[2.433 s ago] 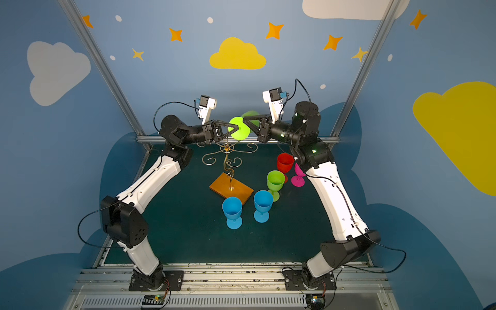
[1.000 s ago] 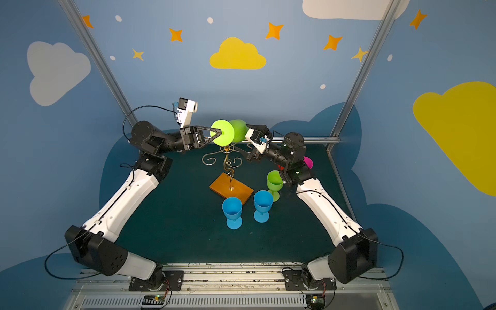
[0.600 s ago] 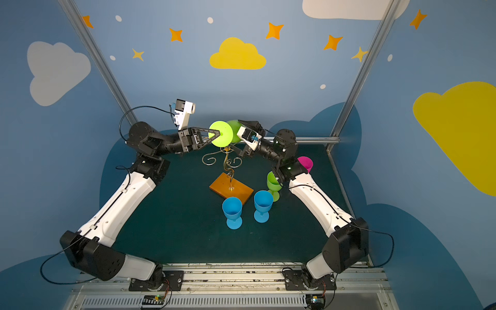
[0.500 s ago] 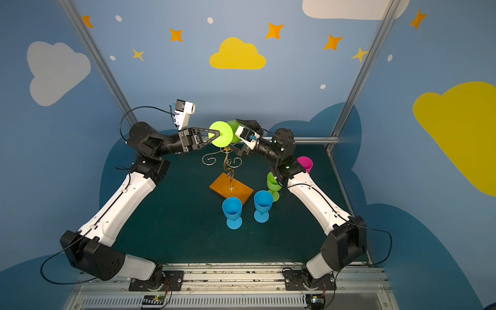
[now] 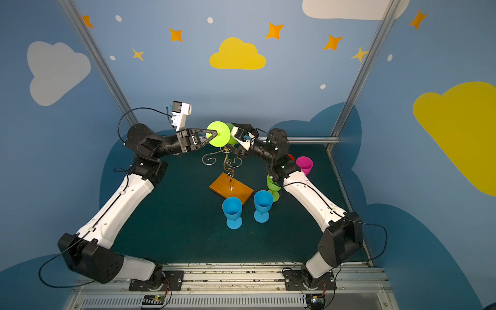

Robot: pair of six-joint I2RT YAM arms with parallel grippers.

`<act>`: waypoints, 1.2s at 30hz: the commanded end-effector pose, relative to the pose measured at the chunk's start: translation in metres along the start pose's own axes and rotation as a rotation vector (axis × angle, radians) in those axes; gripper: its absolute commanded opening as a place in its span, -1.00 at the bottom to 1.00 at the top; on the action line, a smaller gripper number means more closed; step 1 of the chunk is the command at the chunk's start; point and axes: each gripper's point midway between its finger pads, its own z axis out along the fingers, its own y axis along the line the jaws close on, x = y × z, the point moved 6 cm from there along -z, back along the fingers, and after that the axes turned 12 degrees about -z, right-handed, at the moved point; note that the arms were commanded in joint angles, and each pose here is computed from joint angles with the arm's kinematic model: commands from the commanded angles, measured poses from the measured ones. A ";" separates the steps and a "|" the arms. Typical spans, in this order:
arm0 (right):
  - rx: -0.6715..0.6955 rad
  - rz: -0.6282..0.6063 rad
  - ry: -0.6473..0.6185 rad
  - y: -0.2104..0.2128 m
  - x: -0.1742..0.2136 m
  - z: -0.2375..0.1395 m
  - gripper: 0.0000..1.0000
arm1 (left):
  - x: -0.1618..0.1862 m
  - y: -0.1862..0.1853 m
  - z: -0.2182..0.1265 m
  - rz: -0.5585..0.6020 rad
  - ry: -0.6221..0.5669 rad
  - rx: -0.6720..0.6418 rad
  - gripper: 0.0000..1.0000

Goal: Take the wine glass off the wine glass rack

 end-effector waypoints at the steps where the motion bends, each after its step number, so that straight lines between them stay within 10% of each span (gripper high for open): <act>1: 0.040 -0.006 -0.016 -0.013 -0.027 -0.008 0.08 | -0.003 -0.008 -0.007 0.080 -0.047 -0.022 -0.52; 5: 0.033 -0.002 0.044 -0.012 -0.032 -0.012 -0.07 | -0.004 -0.006 -0.015 0.147 -0.089 -0.072 0.10; 11: 0.023 0.050 0.168 -0.013 -0.048 -0.025 -0.25 | 0.002 -0.004 -0.035 0.380 -0.192 -0.229 0.35; 23: -0.049 0.076 0.520 0.016 -0.076 -0.045 -0.42 | 0.019 0.014 -0.069 1.024 -0.330 -0.527 0.35; 36: -0.100 0.242 0.751 0.039 -0.070 -0.054 -0.56 | 0.046 0.004 -0.073 1.243 -0.279 -0.479 0.20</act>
